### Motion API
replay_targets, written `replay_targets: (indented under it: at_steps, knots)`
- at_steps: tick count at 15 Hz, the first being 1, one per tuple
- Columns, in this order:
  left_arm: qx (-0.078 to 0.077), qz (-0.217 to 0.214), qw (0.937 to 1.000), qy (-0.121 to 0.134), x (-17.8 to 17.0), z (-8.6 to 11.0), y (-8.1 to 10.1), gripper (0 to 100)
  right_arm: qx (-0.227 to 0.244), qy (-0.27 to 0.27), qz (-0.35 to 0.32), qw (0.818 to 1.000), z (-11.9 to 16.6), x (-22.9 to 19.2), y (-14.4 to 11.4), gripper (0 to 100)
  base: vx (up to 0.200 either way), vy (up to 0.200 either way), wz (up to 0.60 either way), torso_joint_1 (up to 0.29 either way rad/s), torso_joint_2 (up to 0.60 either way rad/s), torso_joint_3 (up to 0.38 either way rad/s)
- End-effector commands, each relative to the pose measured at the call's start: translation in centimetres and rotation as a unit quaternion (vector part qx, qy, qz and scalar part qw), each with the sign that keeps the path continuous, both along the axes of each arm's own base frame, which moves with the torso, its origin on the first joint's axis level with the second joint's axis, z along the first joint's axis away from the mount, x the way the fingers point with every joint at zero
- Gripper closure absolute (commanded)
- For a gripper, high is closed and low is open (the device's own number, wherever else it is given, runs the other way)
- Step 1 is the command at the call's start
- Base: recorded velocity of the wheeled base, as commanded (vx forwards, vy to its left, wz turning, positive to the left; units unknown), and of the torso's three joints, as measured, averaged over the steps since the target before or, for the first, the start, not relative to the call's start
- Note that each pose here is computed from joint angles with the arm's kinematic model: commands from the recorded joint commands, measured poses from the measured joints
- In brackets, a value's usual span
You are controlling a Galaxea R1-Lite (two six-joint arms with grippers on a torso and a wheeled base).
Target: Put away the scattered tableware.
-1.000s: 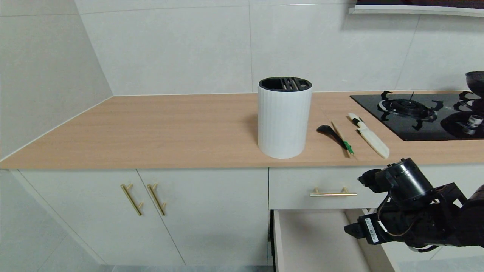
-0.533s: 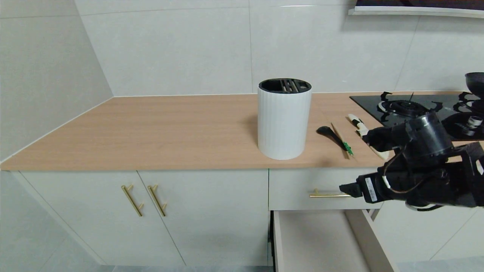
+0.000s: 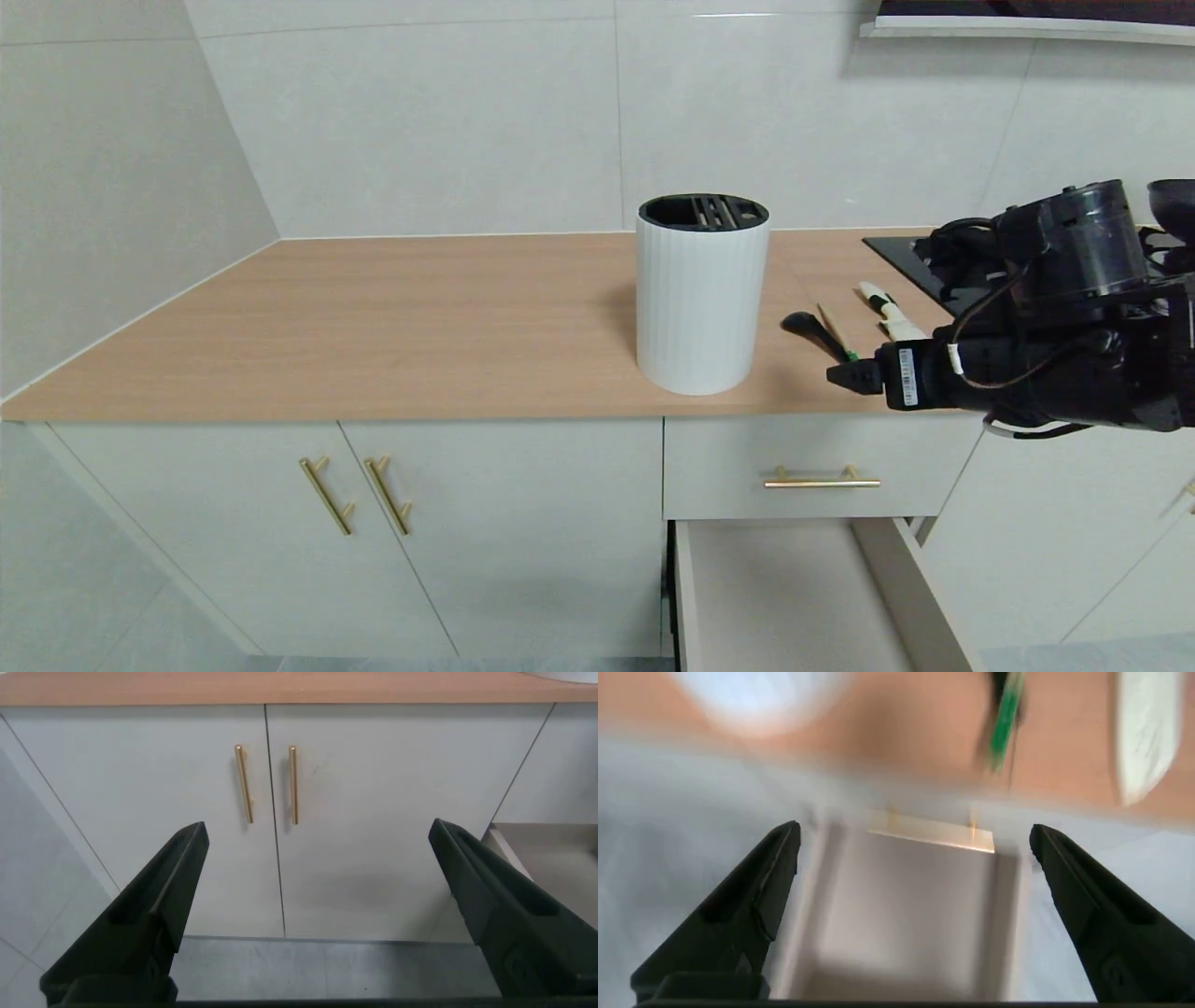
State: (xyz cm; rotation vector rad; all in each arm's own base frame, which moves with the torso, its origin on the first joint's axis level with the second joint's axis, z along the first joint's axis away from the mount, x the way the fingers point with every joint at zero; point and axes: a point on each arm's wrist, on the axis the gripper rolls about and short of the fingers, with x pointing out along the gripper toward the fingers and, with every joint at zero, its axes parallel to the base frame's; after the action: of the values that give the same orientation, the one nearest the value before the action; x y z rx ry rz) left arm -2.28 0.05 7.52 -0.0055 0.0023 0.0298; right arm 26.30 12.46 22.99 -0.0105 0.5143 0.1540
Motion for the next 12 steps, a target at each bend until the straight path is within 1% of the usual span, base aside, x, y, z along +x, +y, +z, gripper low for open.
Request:
replay_targets:
  at_steps: [1, 3, 4, 7, 9, 12]
  knots:
    - [0.0, 0.0, 1.0, 0.0, 0.0, 0.0, 0.0, 0, -0.005, 0.008, -0.021, 1.0, -1.0, 1.6, 0.1, 0, 0.0, 0.0, 0.0, 0.0, 0.0, 0.0]
    - [0.0, 0.0, 1.0, 0.0, 0.0, 0.0, 0.0, 0, -0.009, 0.012, -0.056, 0.998, -2.2, 3.4, 0.3, 0, 0.0, 0.0, 0.0, 0.0, 0.0, 0.0]
    - [0.0, 0.0, 1.0, 0.0, 0.0, 0.0, 0.0, 0, 0.0, 0.011, -0.069, 0.998, -2.5, 4.2, 0.5, 0, 0.0, 0.0, 0.0, 0.0, 0.0, 0.0]
    - [0.0, 0.0, 1.0, 0.0, 0.0, 0.0, 0.0, 0, 0.008, 0.022, -0.098, 0.995, -3.7, 6.3, 0.0, 0, 0.0, 0.0, 0.0, 0.0, 0.0, 0.0]
    - [0.0, 0.0, 1.0, 0.0, 0.0, 0.0, 0.0, 0, 0.002, 0.026, -0.12, 0.992, -4.6, 7.4, -0.3, 0, 0.0, 0.0, 0.0, 0.0, 0.0, 0.0]
    - [0.0, 0.0, 1.0, 0.0, 0.0, 0.0, 0.0, 0, 0.006, 0.008, -0.131, 0.991, -5.4, 8.6, -0.3, 0, 0.0, 0.0, 0.0, 0.0, 0.0, 0.0]
